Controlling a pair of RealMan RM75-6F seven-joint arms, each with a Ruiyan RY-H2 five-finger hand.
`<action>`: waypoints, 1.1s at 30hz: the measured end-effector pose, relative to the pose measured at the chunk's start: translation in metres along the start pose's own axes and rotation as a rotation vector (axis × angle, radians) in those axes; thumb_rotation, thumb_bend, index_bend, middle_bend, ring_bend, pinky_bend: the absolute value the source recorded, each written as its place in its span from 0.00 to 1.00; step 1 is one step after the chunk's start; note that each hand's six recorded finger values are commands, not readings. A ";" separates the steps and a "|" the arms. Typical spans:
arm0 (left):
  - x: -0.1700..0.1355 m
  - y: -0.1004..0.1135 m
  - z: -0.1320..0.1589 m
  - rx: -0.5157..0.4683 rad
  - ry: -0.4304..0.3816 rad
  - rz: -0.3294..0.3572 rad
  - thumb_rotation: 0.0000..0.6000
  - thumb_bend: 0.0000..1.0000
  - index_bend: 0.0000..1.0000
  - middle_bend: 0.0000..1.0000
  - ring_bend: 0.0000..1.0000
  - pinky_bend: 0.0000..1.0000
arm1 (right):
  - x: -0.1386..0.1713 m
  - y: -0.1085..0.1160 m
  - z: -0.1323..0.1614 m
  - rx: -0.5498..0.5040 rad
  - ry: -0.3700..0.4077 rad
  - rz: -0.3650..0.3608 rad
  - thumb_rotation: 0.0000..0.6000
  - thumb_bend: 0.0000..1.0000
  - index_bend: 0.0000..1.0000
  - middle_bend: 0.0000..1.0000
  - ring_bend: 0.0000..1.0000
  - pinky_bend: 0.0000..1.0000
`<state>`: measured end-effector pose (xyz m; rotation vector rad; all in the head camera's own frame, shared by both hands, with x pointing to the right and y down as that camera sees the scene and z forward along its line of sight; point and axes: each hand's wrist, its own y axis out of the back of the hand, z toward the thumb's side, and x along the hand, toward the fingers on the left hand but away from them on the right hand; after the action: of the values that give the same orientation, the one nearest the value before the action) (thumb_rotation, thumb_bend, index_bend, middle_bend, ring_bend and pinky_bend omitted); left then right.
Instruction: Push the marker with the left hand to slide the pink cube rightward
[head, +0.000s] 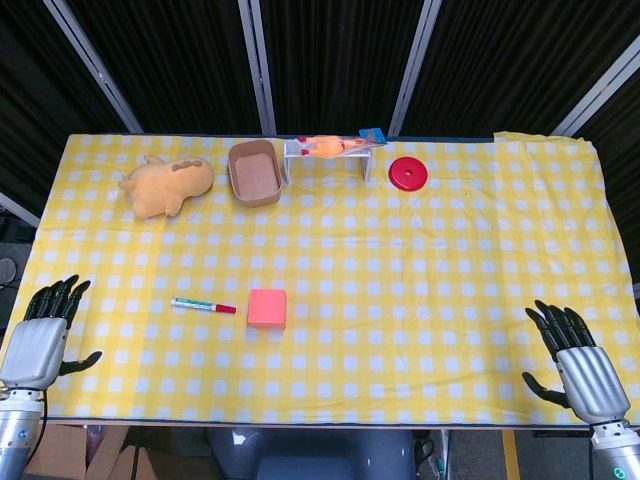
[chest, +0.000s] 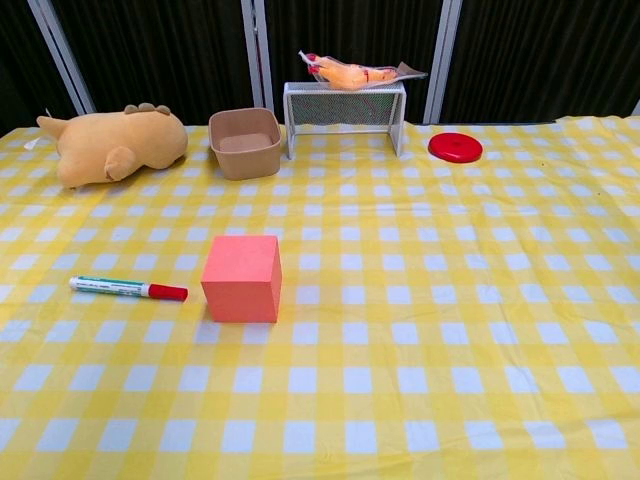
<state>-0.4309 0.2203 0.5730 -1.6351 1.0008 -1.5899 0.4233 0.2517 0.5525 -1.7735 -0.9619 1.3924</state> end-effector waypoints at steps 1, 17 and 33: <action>0.000 0.000 0.000 0.000 0.000 -0.001 1.00 0.15 0.00 0.00 0.00 0.04 | 0.000 0.000 0.000 0.000 -0.001 0.000 1.00 0.32 0.00 0.00 0.00 0.00; 0.001 -0.005 0.002 0.009 -0.006 -0.029 1.00 0.15 0.00 0.00 0.00 0.04 | -0.001 0.006 -0.001 0.006 -0.010 -0.058 1.00 0.32 0.00 0.00 0.00 0.00; 0.020 -0.008 0.015 0.044 -0.045 -0.076 1.00 0.17 0.30 0.05 0.00 0.15 | 0.001 0.009 -0.006 -0.008 -0.063 -0.088 1.00 0.32 0.00 0.00 0.00 0.00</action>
<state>-0.4158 0.2067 0.5893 -1.6887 0.8840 -1.6058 0.4305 0.2472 0.5456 -1.6815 -1.0675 1.3973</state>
